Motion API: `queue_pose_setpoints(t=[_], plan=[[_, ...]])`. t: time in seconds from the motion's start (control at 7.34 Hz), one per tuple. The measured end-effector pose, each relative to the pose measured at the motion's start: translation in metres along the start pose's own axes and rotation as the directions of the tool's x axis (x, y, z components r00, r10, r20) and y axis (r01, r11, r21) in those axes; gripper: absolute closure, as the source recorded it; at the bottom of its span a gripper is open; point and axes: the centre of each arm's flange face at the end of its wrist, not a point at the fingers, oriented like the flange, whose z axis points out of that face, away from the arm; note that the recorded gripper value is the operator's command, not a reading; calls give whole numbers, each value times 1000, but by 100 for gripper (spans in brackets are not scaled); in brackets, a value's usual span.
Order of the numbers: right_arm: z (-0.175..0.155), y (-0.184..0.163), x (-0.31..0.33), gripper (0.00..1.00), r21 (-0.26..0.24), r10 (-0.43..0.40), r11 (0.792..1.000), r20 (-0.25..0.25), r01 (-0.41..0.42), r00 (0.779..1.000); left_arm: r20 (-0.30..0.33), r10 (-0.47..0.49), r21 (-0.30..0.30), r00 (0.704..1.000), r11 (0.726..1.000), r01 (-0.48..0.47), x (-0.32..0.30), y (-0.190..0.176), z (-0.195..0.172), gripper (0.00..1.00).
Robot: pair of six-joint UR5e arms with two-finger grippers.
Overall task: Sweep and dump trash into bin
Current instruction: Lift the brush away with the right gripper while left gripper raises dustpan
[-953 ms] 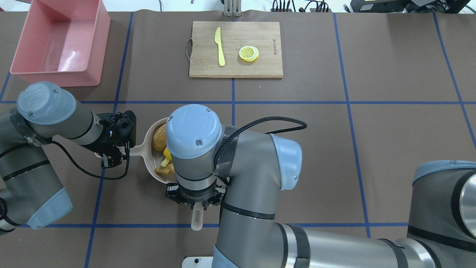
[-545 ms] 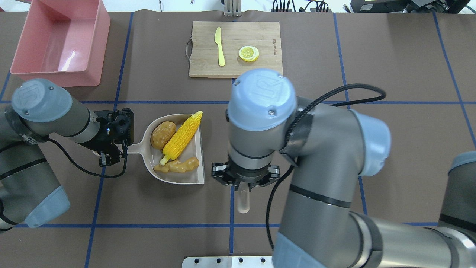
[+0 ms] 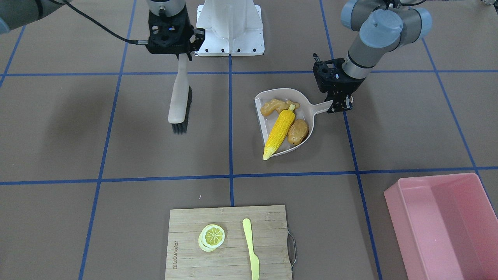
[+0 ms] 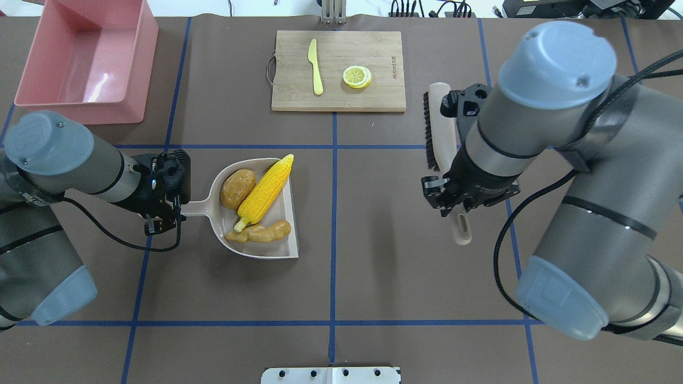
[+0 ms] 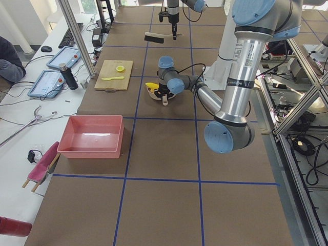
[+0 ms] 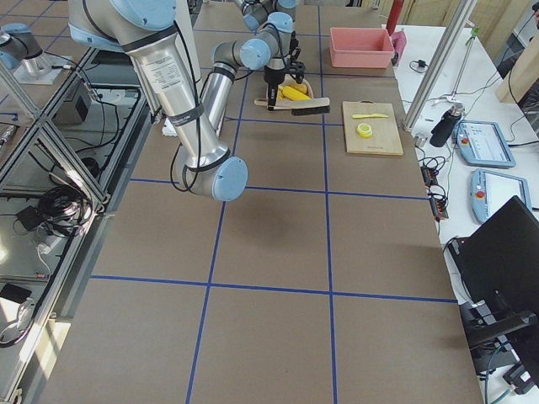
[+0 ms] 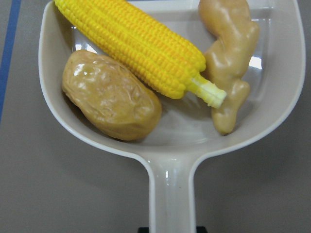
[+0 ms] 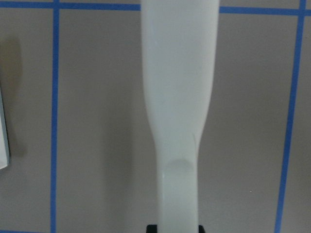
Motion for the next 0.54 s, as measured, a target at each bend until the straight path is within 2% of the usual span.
queue_pose_setpoints(t=[0.14,0.54], plan=[[-1,-7,27,100,-4,-16,1000,-11,16,1000,6,-16,35,1000,999,16,1,-3,-3,100],[11,-14,90,100,-27,-39,999,-68,37,997,-2,-37,84,999,996,37,1,-2,-9,100]])
